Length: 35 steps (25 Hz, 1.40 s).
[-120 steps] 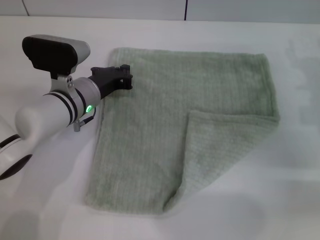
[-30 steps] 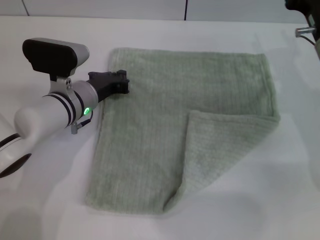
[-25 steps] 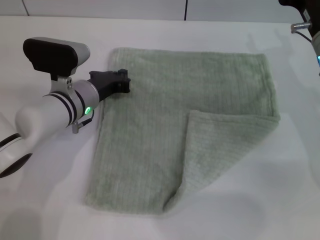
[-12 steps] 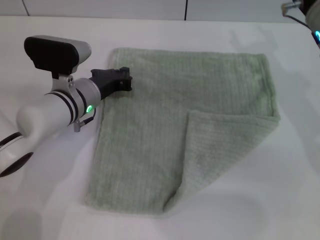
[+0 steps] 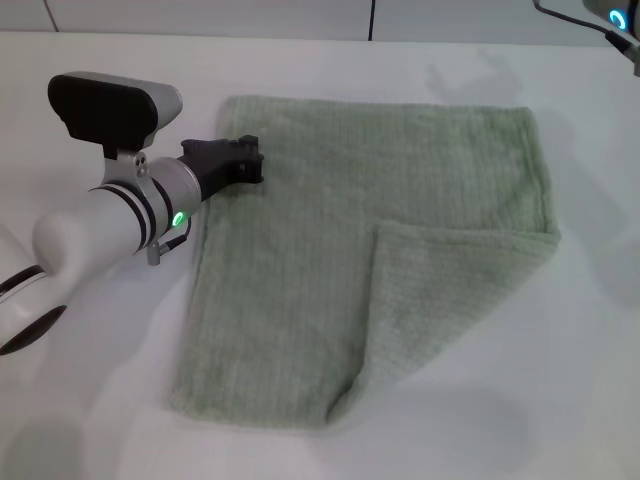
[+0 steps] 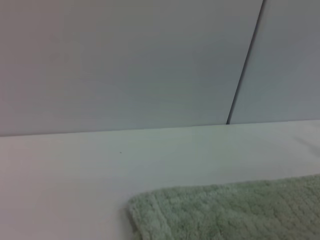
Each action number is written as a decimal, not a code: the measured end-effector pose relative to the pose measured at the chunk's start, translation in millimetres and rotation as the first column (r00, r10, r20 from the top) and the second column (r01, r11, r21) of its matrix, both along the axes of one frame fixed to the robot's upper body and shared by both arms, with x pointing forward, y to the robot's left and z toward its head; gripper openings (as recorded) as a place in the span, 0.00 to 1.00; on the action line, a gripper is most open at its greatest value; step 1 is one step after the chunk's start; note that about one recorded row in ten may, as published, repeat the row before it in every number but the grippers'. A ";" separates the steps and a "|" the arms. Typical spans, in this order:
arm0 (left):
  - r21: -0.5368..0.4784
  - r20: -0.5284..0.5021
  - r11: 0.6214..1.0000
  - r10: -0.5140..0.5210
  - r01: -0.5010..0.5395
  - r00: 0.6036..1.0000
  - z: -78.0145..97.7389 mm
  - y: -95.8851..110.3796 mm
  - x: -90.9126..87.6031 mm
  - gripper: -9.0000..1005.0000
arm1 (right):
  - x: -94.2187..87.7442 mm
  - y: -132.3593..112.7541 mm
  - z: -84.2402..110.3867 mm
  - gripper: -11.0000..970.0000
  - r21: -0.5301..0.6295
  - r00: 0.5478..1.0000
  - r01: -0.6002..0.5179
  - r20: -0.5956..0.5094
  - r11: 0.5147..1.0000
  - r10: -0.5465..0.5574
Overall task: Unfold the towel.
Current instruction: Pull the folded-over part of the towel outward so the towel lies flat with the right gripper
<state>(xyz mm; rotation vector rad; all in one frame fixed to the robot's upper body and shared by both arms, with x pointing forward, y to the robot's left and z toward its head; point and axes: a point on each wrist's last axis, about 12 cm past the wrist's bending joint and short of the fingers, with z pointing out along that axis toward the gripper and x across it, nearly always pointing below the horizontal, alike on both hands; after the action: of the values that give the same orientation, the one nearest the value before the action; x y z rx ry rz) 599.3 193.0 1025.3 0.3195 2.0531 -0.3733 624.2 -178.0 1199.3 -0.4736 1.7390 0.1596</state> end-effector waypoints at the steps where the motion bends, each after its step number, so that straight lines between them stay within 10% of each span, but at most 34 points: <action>1: -0.002 0.002 1.000 -0.001 0.001 1.000 0.4 -0.5 0.0 0.01 | -1.0 3.5 5.3 0.79 -0.021 1.000 -0.009 -0.010 1.000 0.009; 35: 0.012 -0.010 1.000 0.003 -0.003 1.000 -2.5 1.6 -1.9 0.01 | -2.9 37.6 28.8 0.79 -0.167 0.921 -0.272 -0.330 0.948 0.206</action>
<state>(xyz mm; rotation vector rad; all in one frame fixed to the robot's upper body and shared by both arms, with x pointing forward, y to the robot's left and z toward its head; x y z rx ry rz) 597.3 194.6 1022.8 0.3220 2.0661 -0.3614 621.2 -140.3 1228.1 -0.8583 2.0110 0.2366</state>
